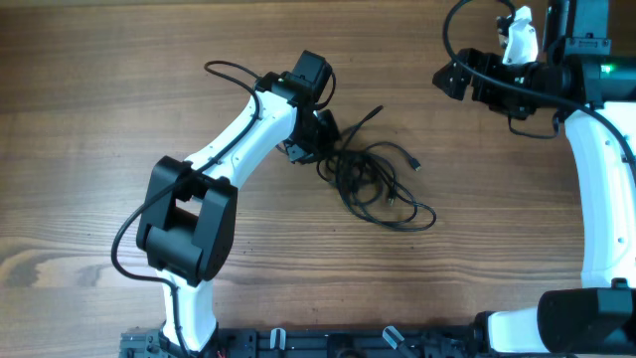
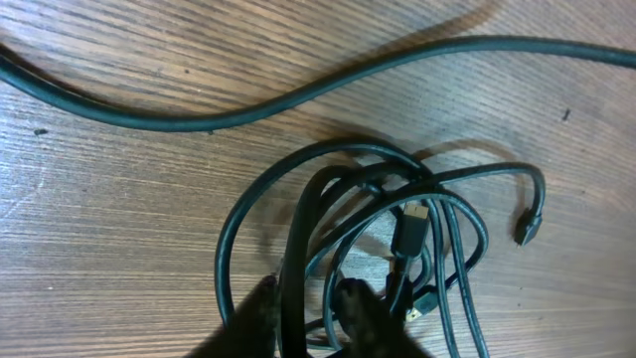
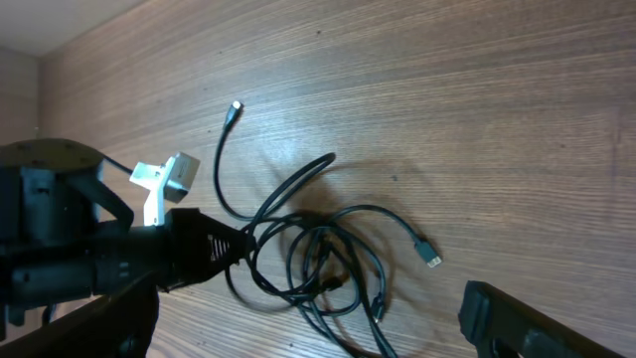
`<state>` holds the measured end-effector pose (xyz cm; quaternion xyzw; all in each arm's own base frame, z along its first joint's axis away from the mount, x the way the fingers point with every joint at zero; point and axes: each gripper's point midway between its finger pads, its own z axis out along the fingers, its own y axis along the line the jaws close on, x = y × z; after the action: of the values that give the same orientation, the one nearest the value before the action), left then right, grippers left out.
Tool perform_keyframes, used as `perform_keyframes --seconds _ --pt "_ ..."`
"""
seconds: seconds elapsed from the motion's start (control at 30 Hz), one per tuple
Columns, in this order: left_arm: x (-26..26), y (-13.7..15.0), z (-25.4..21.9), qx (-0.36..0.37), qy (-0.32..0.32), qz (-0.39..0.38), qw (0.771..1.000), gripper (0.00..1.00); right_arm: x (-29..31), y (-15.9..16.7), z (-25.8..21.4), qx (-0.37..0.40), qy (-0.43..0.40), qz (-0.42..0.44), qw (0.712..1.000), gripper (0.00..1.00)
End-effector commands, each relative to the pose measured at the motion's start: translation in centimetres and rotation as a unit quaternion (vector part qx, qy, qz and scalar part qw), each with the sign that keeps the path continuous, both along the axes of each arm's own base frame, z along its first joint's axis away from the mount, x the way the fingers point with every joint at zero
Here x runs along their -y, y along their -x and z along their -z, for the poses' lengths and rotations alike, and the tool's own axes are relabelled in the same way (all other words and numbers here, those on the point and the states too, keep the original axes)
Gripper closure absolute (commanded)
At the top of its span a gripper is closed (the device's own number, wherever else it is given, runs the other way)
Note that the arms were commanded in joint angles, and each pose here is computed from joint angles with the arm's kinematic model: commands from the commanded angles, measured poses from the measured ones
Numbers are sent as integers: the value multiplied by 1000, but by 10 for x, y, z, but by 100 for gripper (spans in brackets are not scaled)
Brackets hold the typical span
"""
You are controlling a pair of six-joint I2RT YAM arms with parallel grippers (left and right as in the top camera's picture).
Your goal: Untangle cables
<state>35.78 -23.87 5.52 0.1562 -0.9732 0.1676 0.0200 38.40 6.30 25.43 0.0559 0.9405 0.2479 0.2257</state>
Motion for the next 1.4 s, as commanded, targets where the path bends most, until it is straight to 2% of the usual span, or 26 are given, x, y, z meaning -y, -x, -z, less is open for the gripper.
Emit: perform_keyframes --seconds 0.0,0.07,0.13,0.23,0.33,0.37,0.53,0.6,0.67,0.7,0.73,0.83,0.97,1.07,1.13,1.17,1.23,1.3,1.33,1.37 --pt "-17 -16 -14 37 -24 -22 999 96 -18 0 -14 17 -26 -23 999 3" --pt "-26 -36 -59 103 -5 -9 995 96 -31 0 -17 27 -25 -41 998 3" --pt "-45 -49 -130 186 25 -27 982 96 -48 -3 -21 45 -26 -63 997 3" --pt "-65 -39 -182 224 52 -68 971 96 -58 -6 -26 61 -27 -75 995 3" --pt "-55 -34 -239 286 121 -71 948 96 -69 -10 -33 75 -42 -79 993 3" --pt "-56 -32 -268 311 153 -101 933 96 -78 -9 -36 81 -49 -92 991 4" --pt "-64 -16 -356 377 255 -177 873 96 -95 -10 -25 70 -49 -112 990 5" --pt "-67 -5 -399 414 306 -194 835 96 -100 -15 -18 65 -56 -120 989 5" --pt "-75 3 -437 450 342 -214 797 96 -115 -19 -26 85 -96 -154 980 5" --pt "-86 7 -457 470 358 -243 769 96 -127 -21 -33 107 -124 -188 968 5" --pt "-96 12 -469 472 375 -276 749 96 -135 -22 -34 117 -139 -211 960 5" --pt "-102 20 -484 449 422 -315 722 96 -156 -16 -28 124 -147 -259 947 5" --pt "-102 20 -487 404 463 -351 706 96 -202 5 -18 145 -145 -352 913 11" --pt "-102 20 -489 406 465 -350 705 96 -236 18 -13 166 -146 -402 888 14" --pt "-102 20 -489 405 465 -350 705 96 -263 19 -6 176 -154 -421 877 24" --pt "-102 20 -489 405 465 -350 705 96 -272 15 -2 178 -157 -419 877 30" --pt "-101 21 -488 405 465 -348 706 96 -291 6 4 177 -174 -408 879 35" --pt "-101 21 -488 405 465 -348 706 96 -305 -4 12 173 -192 -395 882 46" --pt "-101 21 -488 405 465 -348 706 96 -305 -11 20 164 -188 -378 892 60" --pt "-101 21 -488 406 463 -348 707 96 -302 -18 26 153 -177 -355 905 81"
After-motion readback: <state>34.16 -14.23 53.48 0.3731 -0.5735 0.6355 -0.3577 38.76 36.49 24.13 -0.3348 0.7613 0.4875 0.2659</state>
